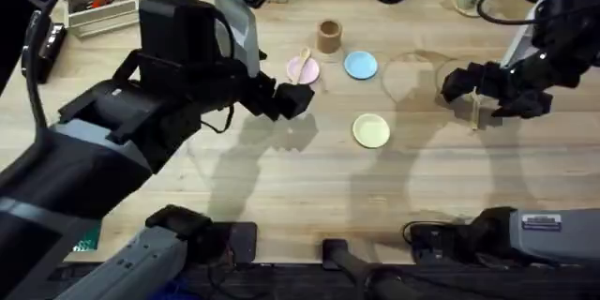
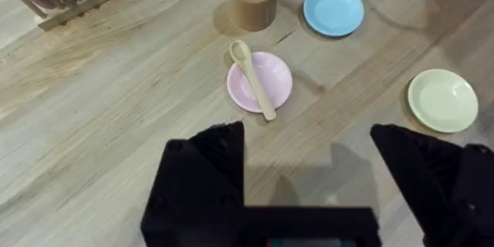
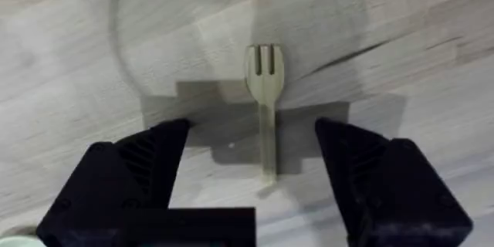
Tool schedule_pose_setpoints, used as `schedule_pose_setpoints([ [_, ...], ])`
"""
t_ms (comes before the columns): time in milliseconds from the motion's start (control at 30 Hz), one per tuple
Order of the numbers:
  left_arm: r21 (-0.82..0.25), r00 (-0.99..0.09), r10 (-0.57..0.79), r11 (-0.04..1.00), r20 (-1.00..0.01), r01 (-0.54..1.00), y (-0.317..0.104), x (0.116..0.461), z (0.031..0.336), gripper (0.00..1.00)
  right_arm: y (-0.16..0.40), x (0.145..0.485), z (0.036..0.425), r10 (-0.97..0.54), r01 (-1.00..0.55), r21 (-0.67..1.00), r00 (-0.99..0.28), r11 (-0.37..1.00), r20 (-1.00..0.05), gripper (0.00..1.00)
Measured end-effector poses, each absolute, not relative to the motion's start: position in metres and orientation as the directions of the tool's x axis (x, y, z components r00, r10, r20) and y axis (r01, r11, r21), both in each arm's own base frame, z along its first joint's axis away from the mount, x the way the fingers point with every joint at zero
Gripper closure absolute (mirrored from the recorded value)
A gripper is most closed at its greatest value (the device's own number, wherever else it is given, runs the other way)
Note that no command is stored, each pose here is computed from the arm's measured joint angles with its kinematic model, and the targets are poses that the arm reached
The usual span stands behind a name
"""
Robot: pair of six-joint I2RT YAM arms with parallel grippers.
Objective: Pick up a utensil and set it on the pink plate, then put the other utensil in the container.
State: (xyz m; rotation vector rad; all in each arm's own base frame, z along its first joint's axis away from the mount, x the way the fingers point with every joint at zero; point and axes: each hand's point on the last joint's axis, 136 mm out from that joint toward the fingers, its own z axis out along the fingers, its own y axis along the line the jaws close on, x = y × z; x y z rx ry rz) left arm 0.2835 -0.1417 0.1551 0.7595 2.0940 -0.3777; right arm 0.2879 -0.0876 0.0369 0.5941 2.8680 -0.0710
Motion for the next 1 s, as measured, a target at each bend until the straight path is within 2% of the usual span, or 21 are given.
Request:
schedule_pose_setpoints([
  [167, 0.006, -0.451, 0.38, 0.769, -0.808, 0.639, -0.1417, 0.2835, 0.1551, 0.007, -0.0896, 0.2899, 0.036, 0.388, 0.398, -0.002, -0.897, 0.918, -0.213, 0.012],
  [300, 0.006, -0.45, 0.38, 0.769, -0.808, 0.639, -0.1417, 0.2835, 0.1551, 0.006, -0.0906, 0.29, 0.0363, 0.39, 0.4, -0.002, -0.896, 0.916, -0.214, 0.082],
  [533, 0.006, -0.451, 0.38, 0.769, -0.808, 0.639, -0.1417, 0.2835, 0.1551, 0.007, -0.0932, 0.2934, 0.0365, 0.386, 0.397, -0.003, -0.894, 0.918, -0.226, 0.478],
  [633, 0.006, -0.45, 0.38, 0.769, -0.808, 0.639, -0.1417, 0.2835, 0.1551, 0.008, -0.0943, 0.2957, 0.0367, 0.377, 0.389, -0.006, -0.896, 0.921, -0.234, 0.848],
  [667, 0.006, -0.451, 0.38, 0.769, -0.808, 0.639, -0.1417, 0.2835, 0.1551, 0.007, -0.0953, 0.2963, 0.0369, 0.38, 0.392, -0.008, -0.894, 0.92, -0.236, 0.932],
  [733, 0.006, -0.45, 0.38, 0.769, -0.808, 0.639, -0.1417, 0.2835, 0.1551, 0.007, -0.0963, 0.297, 0.0376, 0.38, 0.393, -0.008, -0.894, 0.92, -0.239, 0.961],
  [1000, 0.006, -0.451, 0.38, 0.769, -0.808, 0.639, -0.1417, 0.2834, 0.155, 0.007, -0.0956, 0.2975, 0.0377, 0.378, 0.389, 0.0, -0.894, 0.921, -0.239, 0.967],
])
